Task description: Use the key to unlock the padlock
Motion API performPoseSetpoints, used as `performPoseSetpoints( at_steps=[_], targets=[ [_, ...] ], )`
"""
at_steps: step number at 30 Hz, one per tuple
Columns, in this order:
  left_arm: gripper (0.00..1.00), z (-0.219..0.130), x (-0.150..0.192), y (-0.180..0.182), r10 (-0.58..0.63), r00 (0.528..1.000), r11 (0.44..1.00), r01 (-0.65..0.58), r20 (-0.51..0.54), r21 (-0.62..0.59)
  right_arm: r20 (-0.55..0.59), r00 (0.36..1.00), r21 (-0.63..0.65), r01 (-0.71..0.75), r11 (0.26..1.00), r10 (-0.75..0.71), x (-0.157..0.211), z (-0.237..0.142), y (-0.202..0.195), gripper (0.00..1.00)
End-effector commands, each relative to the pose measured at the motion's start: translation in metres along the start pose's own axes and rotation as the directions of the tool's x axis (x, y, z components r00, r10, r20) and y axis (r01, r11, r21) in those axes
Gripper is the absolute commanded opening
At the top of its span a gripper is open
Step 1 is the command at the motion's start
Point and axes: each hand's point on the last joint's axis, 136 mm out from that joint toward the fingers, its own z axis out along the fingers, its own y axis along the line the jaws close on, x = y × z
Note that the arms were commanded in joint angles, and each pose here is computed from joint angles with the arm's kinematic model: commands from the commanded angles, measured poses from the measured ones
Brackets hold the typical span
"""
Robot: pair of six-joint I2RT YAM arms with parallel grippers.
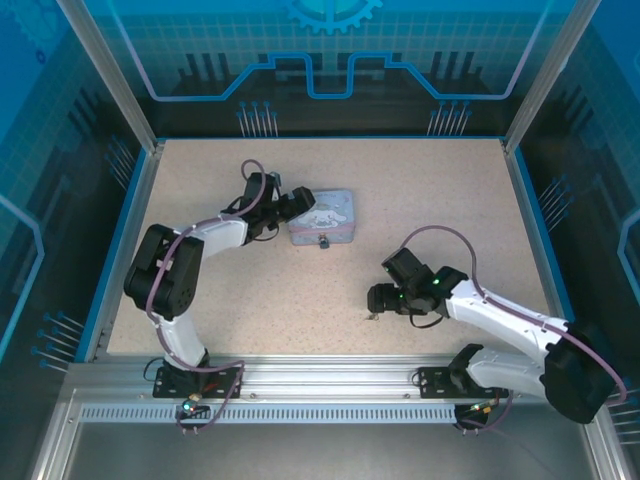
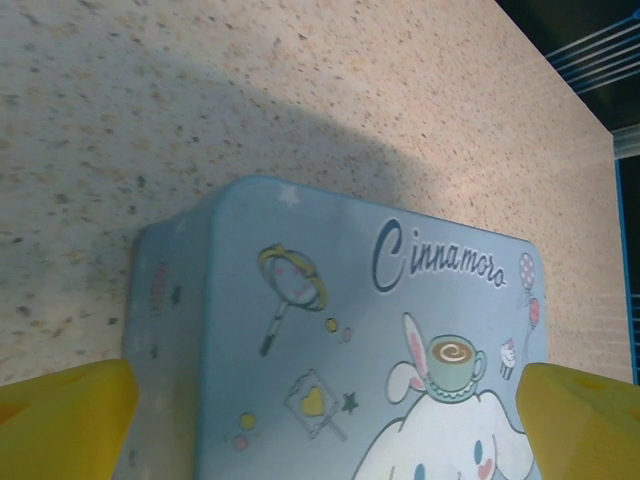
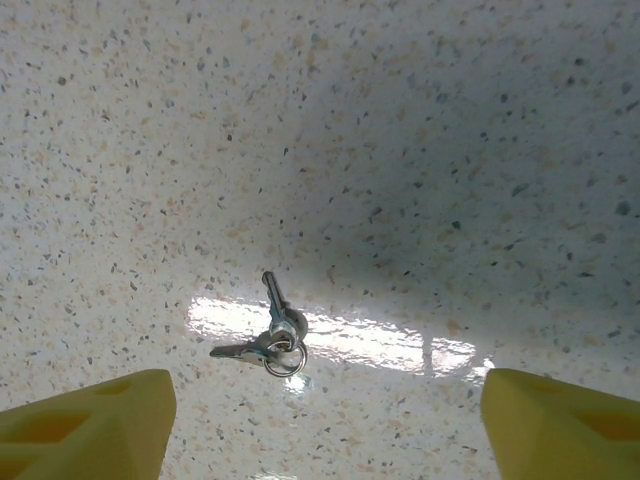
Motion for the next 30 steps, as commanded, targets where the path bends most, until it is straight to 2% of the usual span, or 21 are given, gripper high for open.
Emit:
performPoseSetpoints(
  at_steps=[1,7,11,18,30],
  targets=[
    [0.99,-0.029,-0.021,0.002,0.017,0.995,1.000,-0.015,0.100,-0.024,-0.032,0.999,-0.007,0.011,1.000,-0.011,0.003,0.003,0.011,0.71],
    [0.99,-0.074,-0.030,0.013,0.056,0.984,0.997,-0.046,0.168,-0.063,-0.098,0.994,0.001,0.045,0.999,-0.045,0.007,0.016,0.022,0.55],
    [0.99,-0.091,-0.028,0.019,0.052,0.981,0.997,-0.041,0.186,-0.062,-0.123,0.991,0.018,0.058,0.998,-0.056,0.006,0.021,0.024,0.46],
    [0.99,-0.106,-0.028,0.018,0.057,0.977,0.997,-0.046,0.205,-0.056,-0.164,0.985,0.044,0.051,0.998,-0.043,0.010,0.033,0.023,0.40],
    [0.99,-0.110,-0.030,0.014,0.051,0.976,0.998,-0.043,0.210,-0.043,-0.221,0.974,0.043,0.059,0.997,-0.048,0.016,0.046,0.026,0.32]
  ],
)
